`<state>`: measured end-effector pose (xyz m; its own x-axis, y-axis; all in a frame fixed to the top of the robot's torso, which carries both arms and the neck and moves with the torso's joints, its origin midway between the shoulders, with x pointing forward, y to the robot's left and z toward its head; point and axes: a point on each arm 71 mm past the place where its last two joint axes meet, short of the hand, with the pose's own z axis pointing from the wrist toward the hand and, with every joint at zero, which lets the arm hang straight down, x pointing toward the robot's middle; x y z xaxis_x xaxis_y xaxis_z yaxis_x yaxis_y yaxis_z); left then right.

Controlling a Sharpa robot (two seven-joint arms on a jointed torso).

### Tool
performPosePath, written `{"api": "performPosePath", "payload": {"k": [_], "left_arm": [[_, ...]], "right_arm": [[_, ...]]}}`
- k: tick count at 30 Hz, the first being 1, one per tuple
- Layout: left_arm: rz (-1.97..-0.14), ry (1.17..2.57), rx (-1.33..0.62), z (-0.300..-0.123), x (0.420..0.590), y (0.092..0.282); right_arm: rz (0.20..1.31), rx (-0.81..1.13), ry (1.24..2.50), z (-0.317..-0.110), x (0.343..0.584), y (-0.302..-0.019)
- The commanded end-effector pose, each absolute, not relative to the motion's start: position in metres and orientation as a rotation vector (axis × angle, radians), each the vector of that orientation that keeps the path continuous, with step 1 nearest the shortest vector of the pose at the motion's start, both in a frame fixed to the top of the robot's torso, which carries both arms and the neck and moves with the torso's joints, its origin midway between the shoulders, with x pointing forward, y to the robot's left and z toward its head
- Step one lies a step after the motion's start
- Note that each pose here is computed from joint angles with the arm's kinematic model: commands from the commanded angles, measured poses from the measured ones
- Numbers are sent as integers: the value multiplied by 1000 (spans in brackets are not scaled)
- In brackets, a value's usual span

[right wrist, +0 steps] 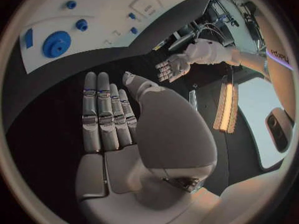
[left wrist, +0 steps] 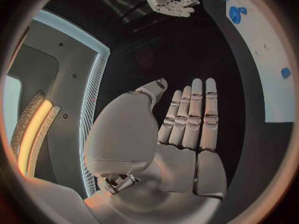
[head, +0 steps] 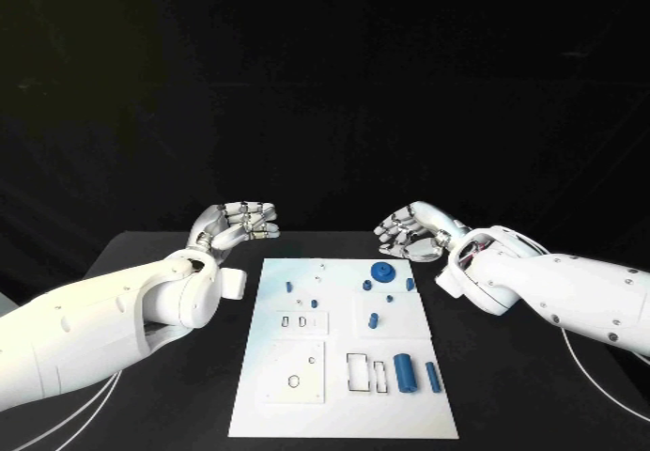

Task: Assemble the parts on the task board

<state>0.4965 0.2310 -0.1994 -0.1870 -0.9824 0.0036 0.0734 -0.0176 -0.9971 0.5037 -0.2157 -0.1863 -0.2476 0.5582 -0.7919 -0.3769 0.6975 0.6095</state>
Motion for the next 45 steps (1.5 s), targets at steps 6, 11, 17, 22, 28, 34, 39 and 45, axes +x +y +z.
{"api": "performPosePath", "payload": {"k": [6,11,17,22,28,34,39,45], "left_arm": [[-1505,1377,-979,-187,476,219],[-1540,1410,-965,-182,464,216],[-1574,1440,-948,-176,452,211],[-1594,1453,-931,-172,447,208],[-1601,1454,-924,-169,445,208],[-1599,1452,-922,-168,445,209],[-1597,1450,-922,-167,445,210],[-1595,1450,-923,-167,446,210]], "right_arm": [[617,-200,1657,-185,501,-206],[550,-277,1670,-185,500,-201],[498,-320,1673,-187,501,-197],[469,-339,1683,-190,502,-194],[448,-350,1701,-195,502,-193],[437,-355,1716,-199,503,-192],[429,-355,1724,-202,504,-192],[418,-351,1728,-205,507,-192]]}}
